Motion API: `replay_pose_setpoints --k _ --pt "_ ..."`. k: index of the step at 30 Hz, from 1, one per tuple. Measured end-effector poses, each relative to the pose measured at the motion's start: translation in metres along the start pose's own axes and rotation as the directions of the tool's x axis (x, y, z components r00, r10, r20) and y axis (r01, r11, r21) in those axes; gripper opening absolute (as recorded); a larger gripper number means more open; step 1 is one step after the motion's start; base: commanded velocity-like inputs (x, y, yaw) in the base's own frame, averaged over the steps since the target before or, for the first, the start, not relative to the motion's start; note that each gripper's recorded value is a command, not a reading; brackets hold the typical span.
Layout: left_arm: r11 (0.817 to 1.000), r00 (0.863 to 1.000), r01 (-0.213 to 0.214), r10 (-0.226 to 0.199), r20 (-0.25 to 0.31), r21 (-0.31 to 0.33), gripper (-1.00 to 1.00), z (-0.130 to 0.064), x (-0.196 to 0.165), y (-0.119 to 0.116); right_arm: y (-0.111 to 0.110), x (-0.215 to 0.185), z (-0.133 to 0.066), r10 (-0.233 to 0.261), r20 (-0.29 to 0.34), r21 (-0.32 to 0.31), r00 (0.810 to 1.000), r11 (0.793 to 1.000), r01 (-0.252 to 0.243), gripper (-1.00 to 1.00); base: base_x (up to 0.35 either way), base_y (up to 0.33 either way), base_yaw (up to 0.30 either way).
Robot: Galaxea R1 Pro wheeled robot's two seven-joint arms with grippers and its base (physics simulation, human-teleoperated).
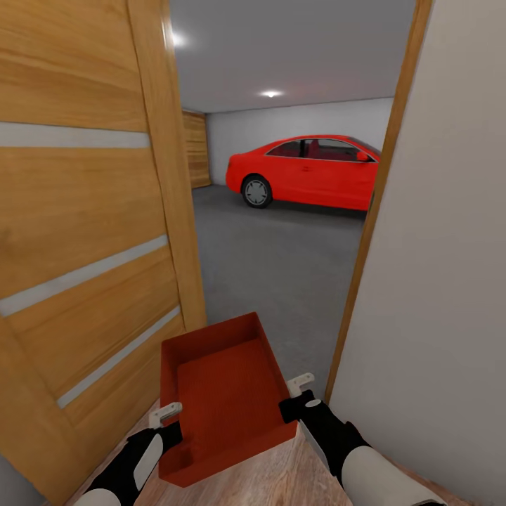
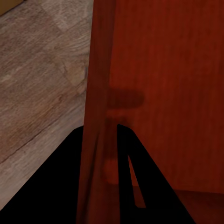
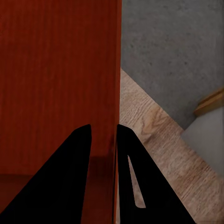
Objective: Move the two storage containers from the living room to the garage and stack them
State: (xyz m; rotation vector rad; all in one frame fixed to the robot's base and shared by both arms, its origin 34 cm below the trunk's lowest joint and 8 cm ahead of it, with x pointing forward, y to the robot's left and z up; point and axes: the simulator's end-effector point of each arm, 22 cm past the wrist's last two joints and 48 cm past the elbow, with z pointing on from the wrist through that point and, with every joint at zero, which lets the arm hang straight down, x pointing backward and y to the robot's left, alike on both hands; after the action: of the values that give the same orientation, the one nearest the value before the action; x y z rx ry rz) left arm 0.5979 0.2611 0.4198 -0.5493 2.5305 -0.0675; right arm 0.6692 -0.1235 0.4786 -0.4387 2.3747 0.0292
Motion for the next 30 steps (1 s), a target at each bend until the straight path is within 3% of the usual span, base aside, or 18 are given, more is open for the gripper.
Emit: replay_pose_setpoints --k 30 --pt "1.0 1.0 0.001 -0.001 0.0 0.0 -1.0 -0.0001 -0.0001 0.0 0.0 -0.0001 -0.0001 0.0 0.0 0.0 1.0 1.0 0.0 -1.0 -0.035 0.0 -0.001"
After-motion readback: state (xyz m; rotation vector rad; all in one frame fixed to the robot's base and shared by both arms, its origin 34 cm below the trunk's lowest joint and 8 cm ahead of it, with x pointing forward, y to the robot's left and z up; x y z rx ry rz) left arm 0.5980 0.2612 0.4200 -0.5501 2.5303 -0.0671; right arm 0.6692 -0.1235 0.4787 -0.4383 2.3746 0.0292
